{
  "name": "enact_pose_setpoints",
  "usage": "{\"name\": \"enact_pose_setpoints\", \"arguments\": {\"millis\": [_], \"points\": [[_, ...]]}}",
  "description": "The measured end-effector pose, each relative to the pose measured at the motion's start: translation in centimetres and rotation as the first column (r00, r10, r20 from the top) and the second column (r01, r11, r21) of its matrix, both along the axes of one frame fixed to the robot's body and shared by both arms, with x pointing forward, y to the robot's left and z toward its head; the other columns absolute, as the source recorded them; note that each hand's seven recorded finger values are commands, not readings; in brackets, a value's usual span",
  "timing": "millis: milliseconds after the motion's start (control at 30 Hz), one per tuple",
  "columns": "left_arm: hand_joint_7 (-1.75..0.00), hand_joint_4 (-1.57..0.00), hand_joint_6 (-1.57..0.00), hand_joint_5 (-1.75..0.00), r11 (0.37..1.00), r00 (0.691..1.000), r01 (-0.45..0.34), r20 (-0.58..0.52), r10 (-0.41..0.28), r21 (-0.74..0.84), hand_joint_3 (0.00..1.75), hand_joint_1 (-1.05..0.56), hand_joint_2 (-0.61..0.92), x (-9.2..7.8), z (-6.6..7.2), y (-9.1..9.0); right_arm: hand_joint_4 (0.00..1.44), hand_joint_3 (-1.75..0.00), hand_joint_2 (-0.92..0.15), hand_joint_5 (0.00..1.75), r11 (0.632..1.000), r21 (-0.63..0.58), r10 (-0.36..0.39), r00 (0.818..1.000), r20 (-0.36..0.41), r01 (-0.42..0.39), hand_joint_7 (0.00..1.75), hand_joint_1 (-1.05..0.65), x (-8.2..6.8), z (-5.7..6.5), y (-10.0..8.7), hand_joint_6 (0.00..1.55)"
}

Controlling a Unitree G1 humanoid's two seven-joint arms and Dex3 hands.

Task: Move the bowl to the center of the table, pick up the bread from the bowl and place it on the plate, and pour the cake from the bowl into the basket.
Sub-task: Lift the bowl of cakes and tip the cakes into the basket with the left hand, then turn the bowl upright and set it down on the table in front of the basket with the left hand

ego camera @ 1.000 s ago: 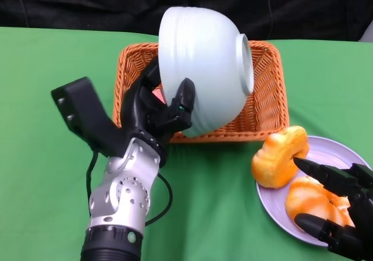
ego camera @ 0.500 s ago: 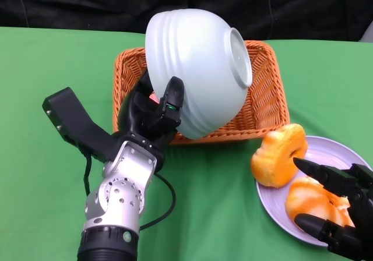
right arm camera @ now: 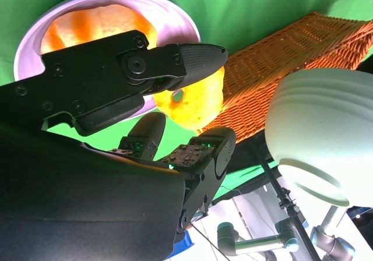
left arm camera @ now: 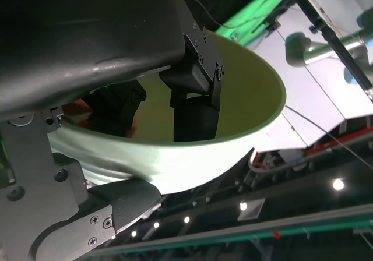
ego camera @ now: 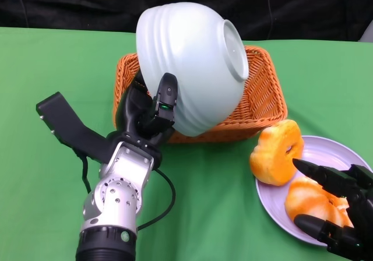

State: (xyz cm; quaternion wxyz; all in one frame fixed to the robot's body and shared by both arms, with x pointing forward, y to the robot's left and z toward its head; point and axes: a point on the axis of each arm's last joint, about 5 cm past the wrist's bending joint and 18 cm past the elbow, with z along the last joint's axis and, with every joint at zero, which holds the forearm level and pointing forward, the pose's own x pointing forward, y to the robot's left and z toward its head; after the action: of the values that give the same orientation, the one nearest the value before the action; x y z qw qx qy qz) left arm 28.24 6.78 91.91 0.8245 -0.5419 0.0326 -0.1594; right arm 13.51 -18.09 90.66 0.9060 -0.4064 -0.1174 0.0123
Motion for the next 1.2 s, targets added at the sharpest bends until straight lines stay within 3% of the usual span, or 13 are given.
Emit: {"name": "enact_pose_setpoints", "arguments": {"millis": [533, 1200], "points": [[-1.75, -1.13, -0.89, -1.75, 0.986, 1.0, -0.008, 0.01, 0.01, -0.164, 1.75, -0.32, 0.23, 0.04, -0.34, 0.47, 0.32, -0.24, -0.92, 0.85, 1.0, 0.0, 0.001, 1.0, 0.0, -0.001, 0.06, -0.54, 0.0, -0.01, 0.01, 0.56], [-1.75, -1.11, -0.87, -1.75, 0.963, 0.997, 0.069, 0.044, -0.06, -0.259, 1.7, -0.31, 0.22, 0.01, -0.28, 0.23, 0.31, -0.25, -0.92, 0.85, 1.0, -0.002, 0.001, 1.0, 0.0, -0.001, 0.05, -0.54, 0.02, 0.0, 0.03, 0.55]]}}
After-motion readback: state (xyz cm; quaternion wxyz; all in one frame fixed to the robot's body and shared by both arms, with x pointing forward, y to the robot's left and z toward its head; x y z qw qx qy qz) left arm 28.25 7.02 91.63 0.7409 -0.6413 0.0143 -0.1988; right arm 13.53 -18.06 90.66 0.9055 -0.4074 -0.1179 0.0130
